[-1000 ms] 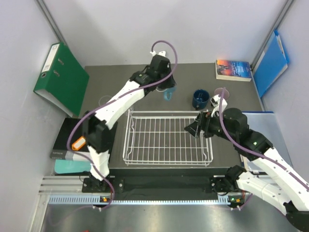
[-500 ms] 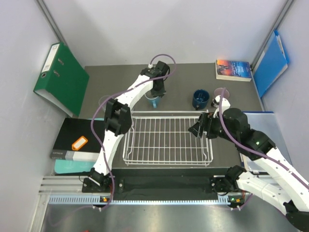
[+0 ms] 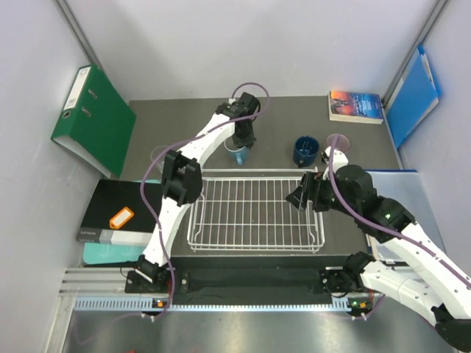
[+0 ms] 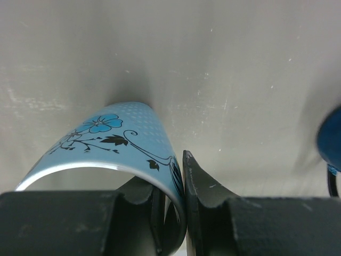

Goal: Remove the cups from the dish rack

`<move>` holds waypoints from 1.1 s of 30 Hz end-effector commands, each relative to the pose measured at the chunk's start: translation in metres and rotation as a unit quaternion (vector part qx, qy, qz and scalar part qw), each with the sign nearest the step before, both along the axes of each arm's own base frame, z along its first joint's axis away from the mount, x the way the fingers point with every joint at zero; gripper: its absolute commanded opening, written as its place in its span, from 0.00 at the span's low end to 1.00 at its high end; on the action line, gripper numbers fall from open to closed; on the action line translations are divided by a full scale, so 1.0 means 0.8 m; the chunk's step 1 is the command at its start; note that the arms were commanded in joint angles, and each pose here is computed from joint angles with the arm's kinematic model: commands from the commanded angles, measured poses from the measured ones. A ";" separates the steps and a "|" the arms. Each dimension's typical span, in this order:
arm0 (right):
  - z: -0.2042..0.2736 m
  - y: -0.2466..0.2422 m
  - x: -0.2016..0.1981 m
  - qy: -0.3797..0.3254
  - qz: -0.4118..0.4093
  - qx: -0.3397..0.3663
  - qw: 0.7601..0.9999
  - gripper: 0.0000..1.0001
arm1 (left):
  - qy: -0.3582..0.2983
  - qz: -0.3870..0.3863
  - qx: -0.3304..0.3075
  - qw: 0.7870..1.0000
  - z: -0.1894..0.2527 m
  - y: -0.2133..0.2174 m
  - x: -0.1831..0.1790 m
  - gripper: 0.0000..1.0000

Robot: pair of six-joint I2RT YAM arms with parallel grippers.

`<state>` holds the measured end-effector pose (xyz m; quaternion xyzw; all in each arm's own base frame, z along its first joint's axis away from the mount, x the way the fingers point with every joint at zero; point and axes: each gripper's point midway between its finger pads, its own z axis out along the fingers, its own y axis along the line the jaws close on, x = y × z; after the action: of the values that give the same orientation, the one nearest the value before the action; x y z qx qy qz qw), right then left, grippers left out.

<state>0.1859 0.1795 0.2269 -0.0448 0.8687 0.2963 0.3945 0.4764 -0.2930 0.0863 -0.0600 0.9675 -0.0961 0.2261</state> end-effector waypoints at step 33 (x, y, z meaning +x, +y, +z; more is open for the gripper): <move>-0.005 -0.004 -0.004 -0.019 0.001 0.014 1.000 0.78 | -0.215 0.031 -0.034 0.975 0.194 -0.002 0.002 0.84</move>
<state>0.1779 0.1772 0.2036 -0.0429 0.8729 0.2999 0.3825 0.4677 -0.2959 0.1396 -0.0505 0.9481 -0.0757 0.3048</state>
